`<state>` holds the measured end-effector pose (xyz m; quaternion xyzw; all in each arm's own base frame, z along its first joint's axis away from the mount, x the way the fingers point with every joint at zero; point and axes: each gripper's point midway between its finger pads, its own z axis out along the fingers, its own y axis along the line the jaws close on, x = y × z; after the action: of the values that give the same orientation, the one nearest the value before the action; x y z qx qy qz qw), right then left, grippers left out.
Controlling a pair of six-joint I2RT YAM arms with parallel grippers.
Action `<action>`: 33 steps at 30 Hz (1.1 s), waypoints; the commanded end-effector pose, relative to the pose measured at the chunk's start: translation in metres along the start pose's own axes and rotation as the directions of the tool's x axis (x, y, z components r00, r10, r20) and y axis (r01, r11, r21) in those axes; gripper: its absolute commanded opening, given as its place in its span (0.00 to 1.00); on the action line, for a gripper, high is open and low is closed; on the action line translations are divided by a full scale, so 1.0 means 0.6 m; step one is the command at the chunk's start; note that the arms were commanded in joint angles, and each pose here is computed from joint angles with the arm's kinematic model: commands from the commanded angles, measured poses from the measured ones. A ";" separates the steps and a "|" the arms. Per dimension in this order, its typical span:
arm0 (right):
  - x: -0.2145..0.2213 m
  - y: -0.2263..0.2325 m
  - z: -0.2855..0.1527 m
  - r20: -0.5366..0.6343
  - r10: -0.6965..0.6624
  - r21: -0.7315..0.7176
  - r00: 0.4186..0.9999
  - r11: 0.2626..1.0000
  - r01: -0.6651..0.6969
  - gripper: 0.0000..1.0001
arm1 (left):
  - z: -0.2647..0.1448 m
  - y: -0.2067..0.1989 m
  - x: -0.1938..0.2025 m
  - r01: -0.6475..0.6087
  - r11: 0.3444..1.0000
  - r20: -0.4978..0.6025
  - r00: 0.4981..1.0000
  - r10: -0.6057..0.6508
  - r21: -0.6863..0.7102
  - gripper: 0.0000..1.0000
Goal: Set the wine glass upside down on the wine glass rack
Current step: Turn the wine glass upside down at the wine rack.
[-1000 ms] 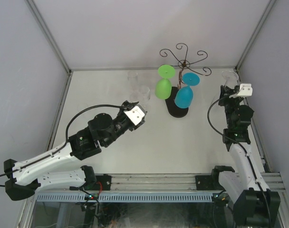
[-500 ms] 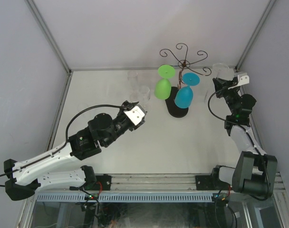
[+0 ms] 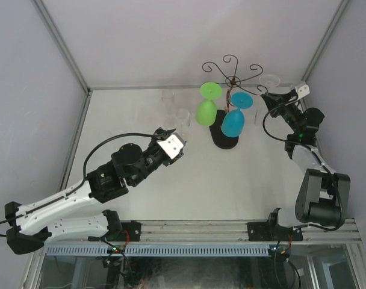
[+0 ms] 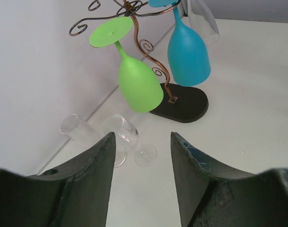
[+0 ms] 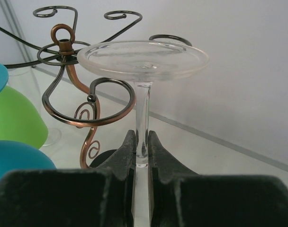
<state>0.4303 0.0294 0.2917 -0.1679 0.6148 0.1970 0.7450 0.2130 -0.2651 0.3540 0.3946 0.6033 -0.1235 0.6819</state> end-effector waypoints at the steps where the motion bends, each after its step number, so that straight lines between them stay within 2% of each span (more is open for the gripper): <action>1: -0.050 0.022 0.021 0.081 -0.065 -0.086 0.995 0.994 0.072 0.00 | -0.008 0.028 -0.045 0.021 0.999 0.074 0.997 -0.018 -0.045 0.54; 16: -0.025 0.068 0.044 0.078 -0.026 -0.213 0.997 0.976 0.042 0.00 | -0.010 0.032 -0.043 0.012 0.998 0.077 0.997 -0.008 -0.056 0.54; 22: -0.026 0.065 0.047 0.090 -0.012 -0.207 0.996 0.978 0.031 0.00 | -0.009 0.030 -0.041 0.010 0.999 0.075 0.997 -0.006 -0.053 0.54; 33: -0.035 0.094 0.041 0.112 0.008 -0.304 0.994 0.952 0.027 0.00 | -0.006 0.029 -0.037 -0.001 0.998 0.068 0.998 0.004 -0.055 0.54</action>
<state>0.4290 0.0805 0.2793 -0.2365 0.5837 0.2907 0.7203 0.2140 -0.2636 0.3559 0.3971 0.5993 -0.1162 0.6853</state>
